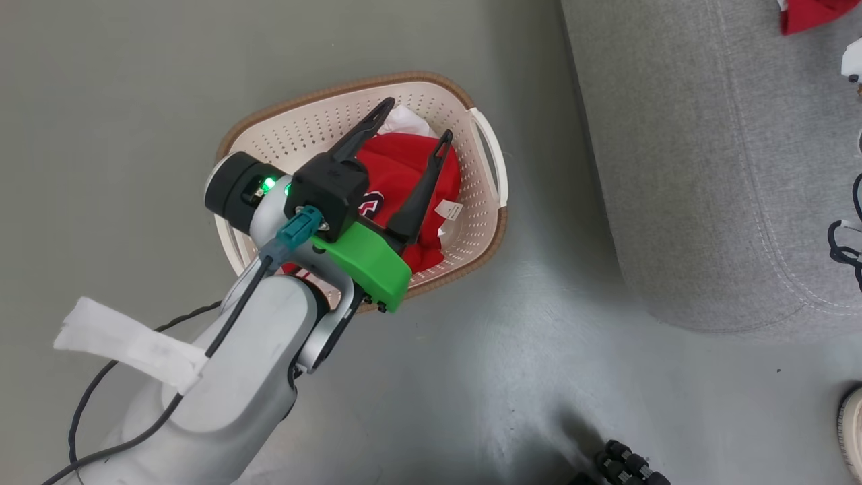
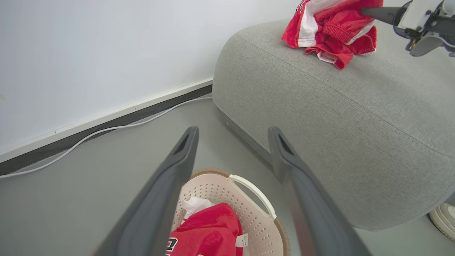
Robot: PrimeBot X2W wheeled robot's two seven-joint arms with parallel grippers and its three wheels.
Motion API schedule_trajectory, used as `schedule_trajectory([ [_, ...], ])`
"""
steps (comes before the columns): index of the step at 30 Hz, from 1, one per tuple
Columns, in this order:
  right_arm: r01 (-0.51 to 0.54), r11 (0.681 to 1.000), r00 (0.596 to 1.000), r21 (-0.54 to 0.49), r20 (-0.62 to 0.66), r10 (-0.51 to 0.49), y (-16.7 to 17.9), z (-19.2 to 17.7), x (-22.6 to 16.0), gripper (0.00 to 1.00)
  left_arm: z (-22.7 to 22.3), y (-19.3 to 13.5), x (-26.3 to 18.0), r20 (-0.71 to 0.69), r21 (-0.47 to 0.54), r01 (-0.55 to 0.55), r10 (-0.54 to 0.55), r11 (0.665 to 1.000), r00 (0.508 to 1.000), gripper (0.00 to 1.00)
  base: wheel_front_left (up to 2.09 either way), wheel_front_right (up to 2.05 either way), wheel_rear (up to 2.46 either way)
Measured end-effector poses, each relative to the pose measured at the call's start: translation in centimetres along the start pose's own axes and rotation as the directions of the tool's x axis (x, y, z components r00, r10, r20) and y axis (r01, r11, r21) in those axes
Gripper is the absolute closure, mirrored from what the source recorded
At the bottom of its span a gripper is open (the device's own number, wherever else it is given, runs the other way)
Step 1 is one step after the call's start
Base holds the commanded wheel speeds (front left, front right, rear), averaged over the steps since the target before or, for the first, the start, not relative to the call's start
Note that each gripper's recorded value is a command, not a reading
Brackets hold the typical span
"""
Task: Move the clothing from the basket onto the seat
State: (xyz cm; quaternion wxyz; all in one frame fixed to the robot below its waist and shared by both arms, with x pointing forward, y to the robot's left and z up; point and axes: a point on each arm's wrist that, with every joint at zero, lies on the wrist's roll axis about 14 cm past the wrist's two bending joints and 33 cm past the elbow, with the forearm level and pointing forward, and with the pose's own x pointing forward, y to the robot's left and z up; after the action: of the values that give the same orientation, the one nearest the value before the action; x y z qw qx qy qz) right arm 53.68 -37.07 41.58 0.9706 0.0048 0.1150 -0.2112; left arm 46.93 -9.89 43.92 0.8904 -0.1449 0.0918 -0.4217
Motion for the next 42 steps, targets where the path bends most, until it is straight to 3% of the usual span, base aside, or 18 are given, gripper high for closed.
schedule_trajectory([
  [12, -0.123, 0.991, 0.991, -0.044, 0.038, 0.125, 1.4, 1.3, -3.2, 0.0, 1.5, -0.4, -0.9, 0.053, -0.019, -0.035, 0.036, 0.999, 0.998, 0.0, 0.0, 0.0, 0.0],
  [18, -0.132, 0.991, 0.979, -0.021, 0.157, 0.133, 1.1, 5.5, -4.7, 0.0, 3.2, -0.9, -1.6, 0.109, -0.051, -0.063, 0.068, 0.997, 0.992, 0.0, 0.0, 0.0, 0.0],
  [27, -0.2, 0.98, 0.966, 0.023, 0.174, 0.193, 3.1, 5.4, -8.4, 0.0, 5.2, 0.4, -3.9, 0.157, -0.032, -0.165, 0.168, 0.986, 0.973, 0.0, 0.0, 0.0, 0.0],
  [32, -0.274, 0.96, 0.944, 0.058, 0.204, 0.258, 5.6, 5.9, -10.7, 0.0, 5.4, 1.7, -6.5, 0.154, -0.032, -0.26, 0.262, 0.965, 0.953, 0.0, 0.0, 0.0, 0.0],
  [42, -0.398, 0.914, 0.896, 0.076, 0.249, 0.369, 9.8, 6.1, -16.0, 0.0, 5.7, 4.9, -13.8, 0.158, -0.044, -0.469, 0.47, 0.882, 0.869, 0.0, 0.0, 0.0, 0.0],
])
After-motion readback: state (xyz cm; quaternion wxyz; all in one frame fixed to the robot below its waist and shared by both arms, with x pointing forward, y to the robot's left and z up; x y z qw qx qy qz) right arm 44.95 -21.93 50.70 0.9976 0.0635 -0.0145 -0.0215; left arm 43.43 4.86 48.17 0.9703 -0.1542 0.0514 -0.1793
